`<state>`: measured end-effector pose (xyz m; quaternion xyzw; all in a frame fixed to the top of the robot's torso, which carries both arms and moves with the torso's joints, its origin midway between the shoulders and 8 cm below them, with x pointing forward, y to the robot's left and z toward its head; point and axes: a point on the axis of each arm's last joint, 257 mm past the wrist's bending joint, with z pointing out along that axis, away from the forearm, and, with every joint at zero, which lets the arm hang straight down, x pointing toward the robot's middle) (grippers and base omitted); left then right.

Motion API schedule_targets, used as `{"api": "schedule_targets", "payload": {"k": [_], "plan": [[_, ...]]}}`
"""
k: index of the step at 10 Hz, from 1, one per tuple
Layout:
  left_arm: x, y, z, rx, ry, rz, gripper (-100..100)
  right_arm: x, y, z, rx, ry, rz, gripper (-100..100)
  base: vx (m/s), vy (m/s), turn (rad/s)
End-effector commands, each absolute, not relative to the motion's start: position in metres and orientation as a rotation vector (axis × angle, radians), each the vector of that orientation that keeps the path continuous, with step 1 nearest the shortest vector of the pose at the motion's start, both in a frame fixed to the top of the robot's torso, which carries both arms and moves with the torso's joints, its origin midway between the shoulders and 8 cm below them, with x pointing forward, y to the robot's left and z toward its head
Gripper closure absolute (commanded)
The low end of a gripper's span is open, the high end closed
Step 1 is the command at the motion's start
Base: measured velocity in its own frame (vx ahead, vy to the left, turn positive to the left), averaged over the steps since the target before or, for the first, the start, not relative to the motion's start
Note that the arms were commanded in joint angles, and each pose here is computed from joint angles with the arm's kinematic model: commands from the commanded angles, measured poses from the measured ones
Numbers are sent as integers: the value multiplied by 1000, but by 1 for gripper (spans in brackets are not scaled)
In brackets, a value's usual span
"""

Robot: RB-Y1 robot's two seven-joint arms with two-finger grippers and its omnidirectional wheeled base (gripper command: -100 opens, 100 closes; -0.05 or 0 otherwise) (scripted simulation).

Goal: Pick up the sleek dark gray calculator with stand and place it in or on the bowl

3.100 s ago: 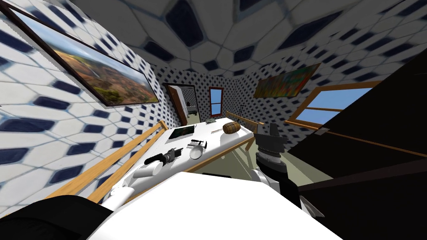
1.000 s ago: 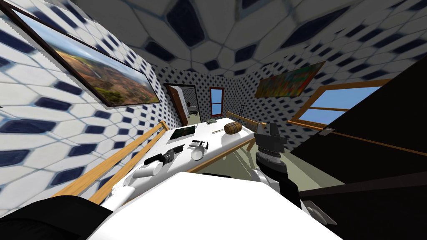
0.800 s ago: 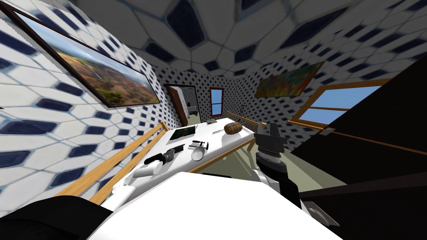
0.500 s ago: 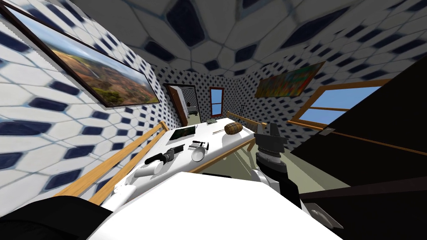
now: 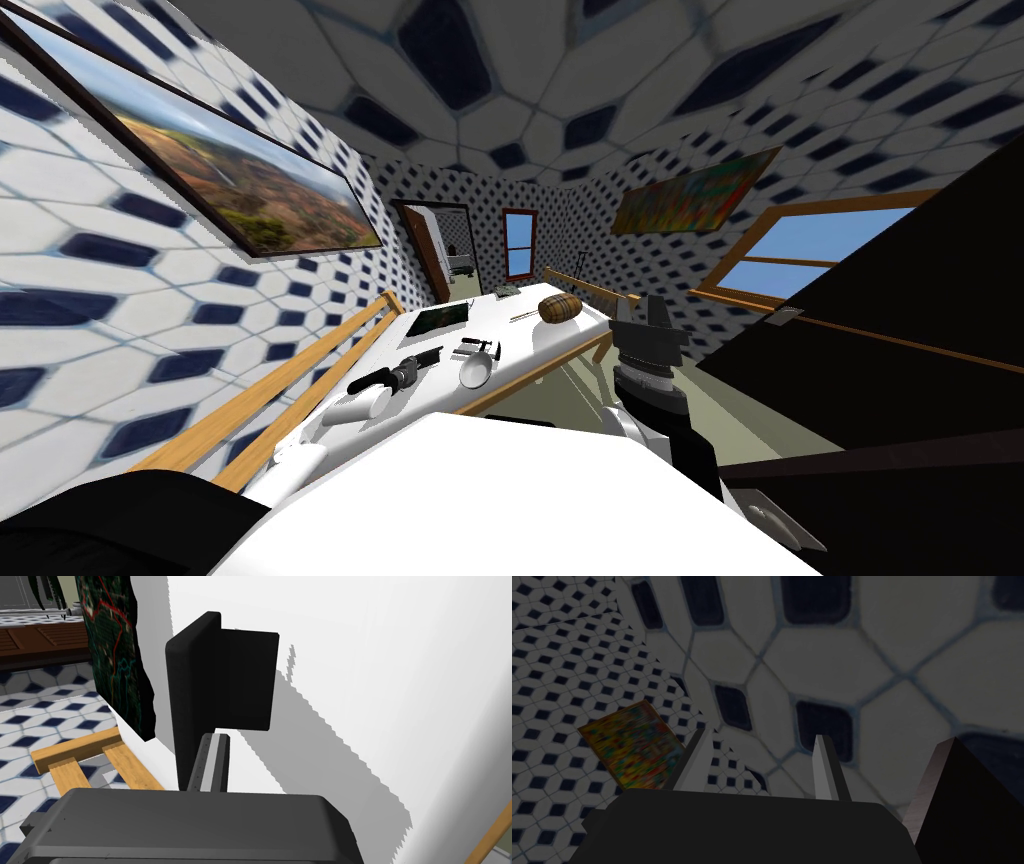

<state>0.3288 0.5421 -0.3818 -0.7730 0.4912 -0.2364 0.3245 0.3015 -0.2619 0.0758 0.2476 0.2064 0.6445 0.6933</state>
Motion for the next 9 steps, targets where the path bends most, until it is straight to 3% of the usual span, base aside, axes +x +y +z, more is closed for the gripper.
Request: {"api": "schedule_targets", "payload": {"k": [1,3,4,5,6,9], "plan": [[329,542,-382,-2027,1288,-620,100,302,-262,76,553,461,1439,0,0,0,0],[331,546,-375,-2025,1281,-622,-100,302,-262,76,553,461,1439,0,36,28,-3],[330,544,-378,-2025,1285,-621,-100,302,-262,76,553,461,1439,0,46,37,-8],[330,544,-378,-2026,1284,-621,0,302,-262,76,553,461,1439,0,5,5,-1],[344,526,-393,-2046,1296,-663,-100,302,-262,76,553,461,1439,0,-45,19,180],[366,503,-412,-2070,1318,-703,-100,302,-262,76,553,461,1439,0,-55,11,108]]}}
